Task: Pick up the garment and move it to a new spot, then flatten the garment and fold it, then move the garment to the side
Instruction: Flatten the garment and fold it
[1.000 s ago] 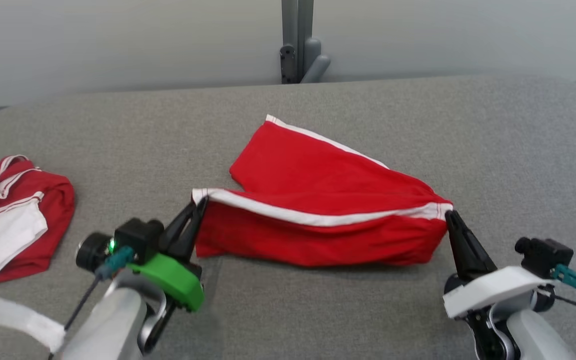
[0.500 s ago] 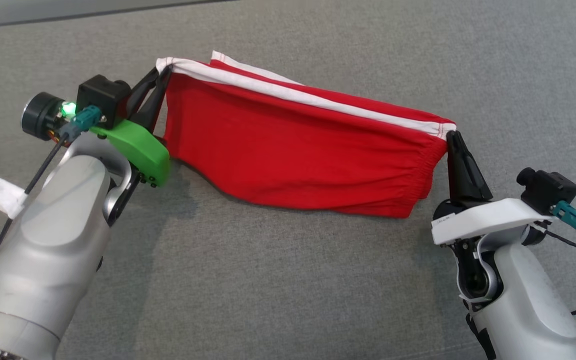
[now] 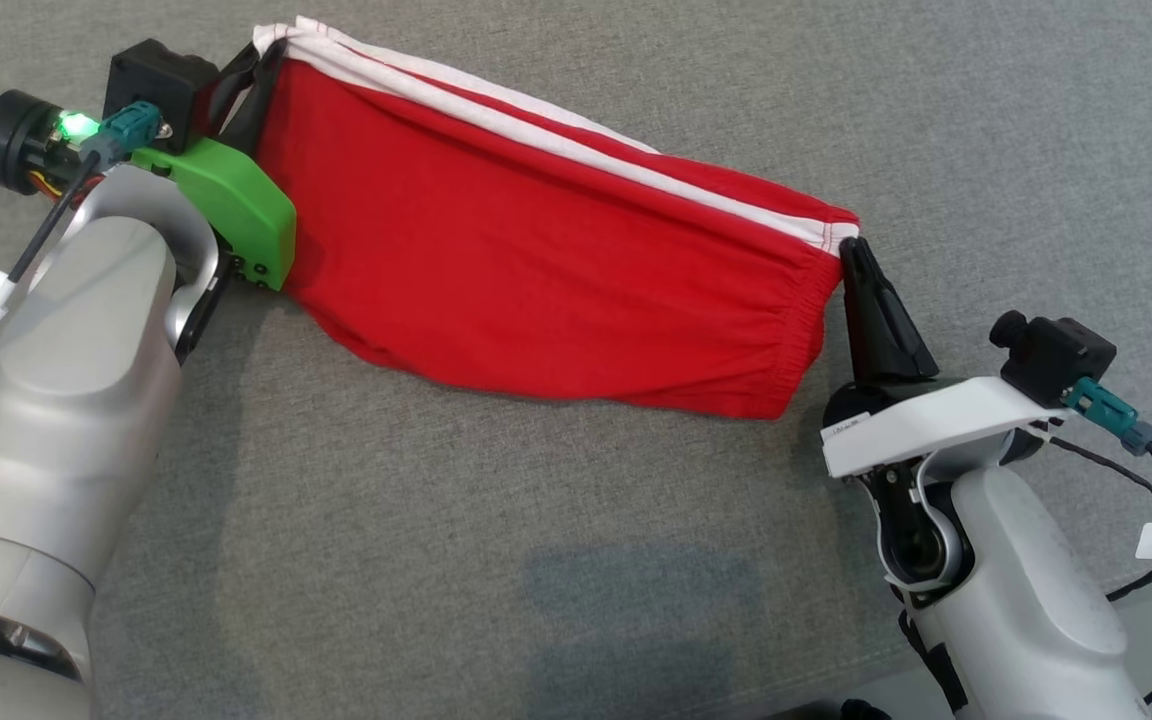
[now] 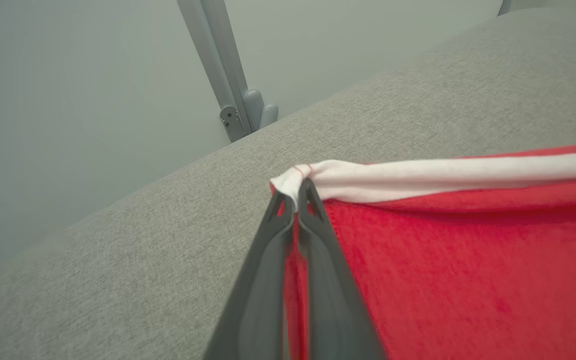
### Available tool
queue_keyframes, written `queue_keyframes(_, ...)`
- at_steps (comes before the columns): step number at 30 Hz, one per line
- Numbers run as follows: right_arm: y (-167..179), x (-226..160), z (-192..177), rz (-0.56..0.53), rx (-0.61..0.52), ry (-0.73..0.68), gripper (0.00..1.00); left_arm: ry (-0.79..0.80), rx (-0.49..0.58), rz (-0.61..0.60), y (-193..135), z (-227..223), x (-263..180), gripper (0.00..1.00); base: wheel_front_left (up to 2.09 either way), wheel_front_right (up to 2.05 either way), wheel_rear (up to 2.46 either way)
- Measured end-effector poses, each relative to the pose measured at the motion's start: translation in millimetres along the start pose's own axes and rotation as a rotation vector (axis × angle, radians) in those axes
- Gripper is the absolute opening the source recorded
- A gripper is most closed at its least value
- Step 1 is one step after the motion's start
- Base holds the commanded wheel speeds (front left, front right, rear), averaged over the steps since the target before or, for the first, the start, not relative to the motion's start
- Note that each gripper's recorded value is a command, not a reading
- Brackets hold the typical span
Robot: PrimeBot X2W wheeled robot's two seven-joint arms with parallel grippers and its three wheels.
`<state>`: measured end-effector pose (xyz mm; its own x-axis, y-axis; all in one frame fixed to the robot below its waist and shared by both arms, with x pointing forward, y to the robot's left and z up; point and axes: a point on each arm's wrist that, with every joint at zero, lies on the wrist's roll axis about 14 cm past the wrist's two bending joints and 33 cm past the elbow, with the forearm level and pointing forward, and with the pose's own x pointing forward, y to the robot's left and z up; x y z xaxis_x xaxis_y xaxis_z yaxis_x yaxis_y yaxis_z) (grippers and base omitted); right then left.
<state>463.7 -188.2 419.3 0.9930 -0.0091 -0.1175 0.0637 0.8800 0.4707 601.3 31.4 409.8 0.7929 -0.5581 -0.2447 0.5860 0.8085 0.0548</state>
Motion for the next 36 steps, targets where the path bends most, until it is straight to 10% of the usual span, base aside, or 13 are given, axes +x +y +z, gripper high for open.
queue_keyframes(4,-2,1,1,-0.006,0.004,-0.003,0.0,-0.005,0.006,-0.017,-5,1,9,0.0,0.0,0.0,0.0)
queue_keyframes(5,-1,1,2,-0.003,0.008,-0.005,0.33,-0.002,0.004,-0.015,-5,0,10,0.04,0.0,0.0,0.0)
queue_keyframes(6,0,1,2,0.0,0.011,-0.003,0.85,0.004,0.007,-0.013,-5,-2,11,0.29,0.0,0.0,0.0)
queue_keyframes(8,1,0,2,0.005,0.01,-0.002,1.0,0.007,0.004,0.004,-2,-2,12,1.0,0.0,0.0,0.0)
queue_keyframes(18,-22,-14,53,-0.055,-0.194,-0.135,1.0,0.033,-0.091,0.097,4,-9,-14,1.0,0.0,0.0,0.0)
queue_keyframes(30,-15,-31,59,-0.048,-0.179,-0.15,1.0,0.155,-0.215,0.161,-12,-46,-59,1.0,0.0,0.0,0.0)
queue_keyframes(31,-13,-31,60,-0.044,-0.179,-0.154,1.0,0.162,-0.215,0.164,-12,-47,-61,0.9,0.0,0.0,0.0)
queue_keyframes(33,-12,-33,63,-0.043,-0.179,-0.162,1.0,0.174,-0.223,0.167,-15,-51,-65,0.1,0.0,0.0,0.0)
queue_keyframes(36,-13,-39,67,-0.047,-0.176,-0.171,1.0,0.185,-0.239,0.155,-25,-53,-68,0.0,0.0,0.0,0.0)
